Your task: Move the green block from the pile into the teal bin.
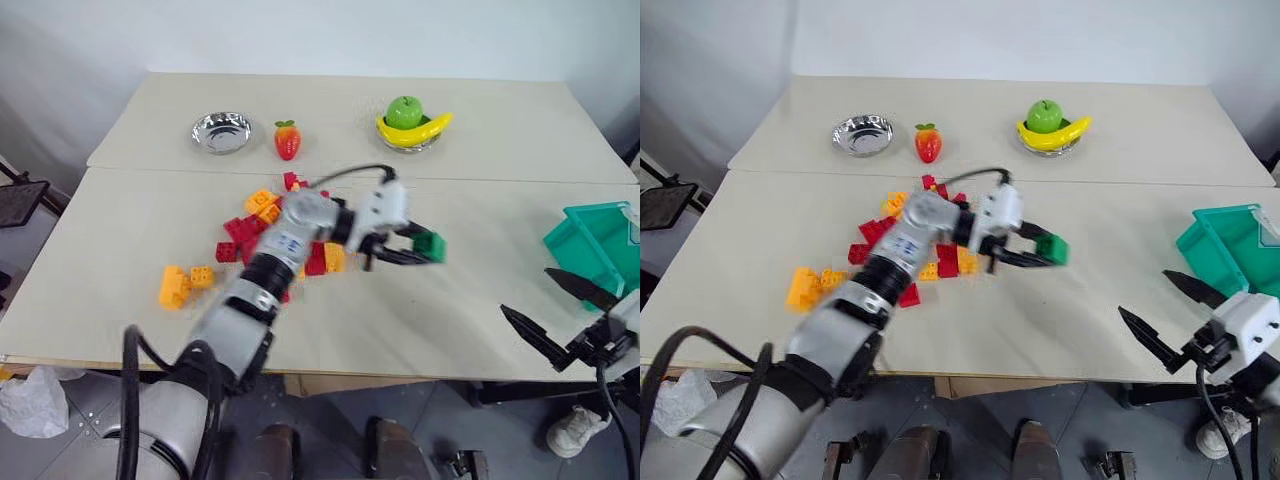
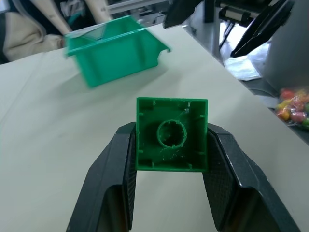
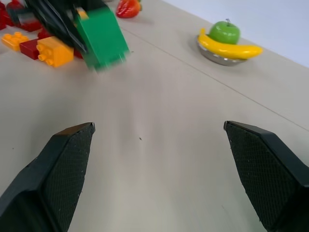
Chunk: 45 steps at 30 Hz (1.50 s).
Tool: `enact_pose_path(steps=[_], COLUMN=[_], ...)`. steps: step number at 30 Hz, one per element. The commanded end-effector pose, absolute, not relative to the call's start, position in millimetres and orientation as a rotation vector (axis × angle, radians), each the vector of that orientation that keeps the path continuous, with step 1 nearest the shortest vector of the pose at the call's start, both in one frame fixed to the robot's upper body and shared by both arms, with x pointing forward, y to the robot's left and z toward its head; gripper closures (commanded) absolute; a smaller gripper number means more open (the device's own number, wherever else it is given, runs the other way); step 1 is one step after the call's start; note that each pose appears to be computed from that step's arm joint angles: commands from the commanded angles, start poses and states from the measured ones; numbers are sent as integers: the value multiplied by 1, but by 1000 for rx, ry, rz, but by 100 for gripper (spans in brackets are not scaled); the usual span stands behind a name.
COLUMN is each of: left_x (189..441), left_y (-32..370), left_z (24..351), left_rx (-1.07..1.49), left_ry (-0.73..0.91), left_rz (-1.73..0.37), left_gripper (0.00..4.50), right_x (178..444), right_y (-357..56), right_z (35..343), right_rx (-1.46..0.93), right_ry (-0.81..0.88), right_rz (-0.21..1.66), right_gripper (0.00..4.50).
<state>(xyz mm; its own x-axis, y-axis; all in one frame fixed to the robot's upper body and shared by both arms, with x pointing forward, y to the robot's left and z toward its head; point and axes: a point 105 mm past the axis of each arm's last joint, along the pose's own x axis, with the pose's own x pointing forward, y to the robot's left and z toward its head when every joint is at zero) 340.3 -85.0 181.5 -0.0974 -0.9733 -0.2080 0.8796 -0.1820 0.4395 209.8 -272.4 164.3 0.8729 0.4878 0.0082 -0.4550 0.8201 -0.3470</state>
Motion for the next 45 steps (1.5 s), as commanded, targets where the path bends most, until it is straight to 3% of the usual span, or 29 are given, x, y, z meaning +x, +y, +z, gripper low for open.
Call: enact_pose_path(steps=[1,2,10,17,19,25,29,34,41,45], left_x=[341,341,356,363,356,326,306,281,276,276], left_y=[-102,-103,-78,2,40,119,152,173,165,157], left_z=[165,162,179,205,204,197,186,174,174,175], left_rx=[532,531,388,254,292,307,330,323,303,297], left_ry=[-251,-247,-275,-417,-442,-338,-240,-115,-145,-158], left_rz=[-1597,-1595,-1539,-1526,-1515,-1391,-1291,-1252,-1182,-1190], left_gripper=[301,301,50,50,16,2,2,2,2,2], right_x=[197,195,189,192,195,206,230,272,340,364], right_y=[-267,-265,-264,-277,-290,-319,-306,-269,-235,-226], right_z=[174,174,172,171,169,149,160,172,187,182], right_rx=[-365,-364,-361,-381,-354,-365,-374,-423,-507,-514], right_ry=[-149,-151,-148,-121,-88,50,45,143,187,257], right_rz=[464,461,450,477,476,528,614,779,834,861], right_gripper=[0,0,0,0,0,0,0,0,0,0])
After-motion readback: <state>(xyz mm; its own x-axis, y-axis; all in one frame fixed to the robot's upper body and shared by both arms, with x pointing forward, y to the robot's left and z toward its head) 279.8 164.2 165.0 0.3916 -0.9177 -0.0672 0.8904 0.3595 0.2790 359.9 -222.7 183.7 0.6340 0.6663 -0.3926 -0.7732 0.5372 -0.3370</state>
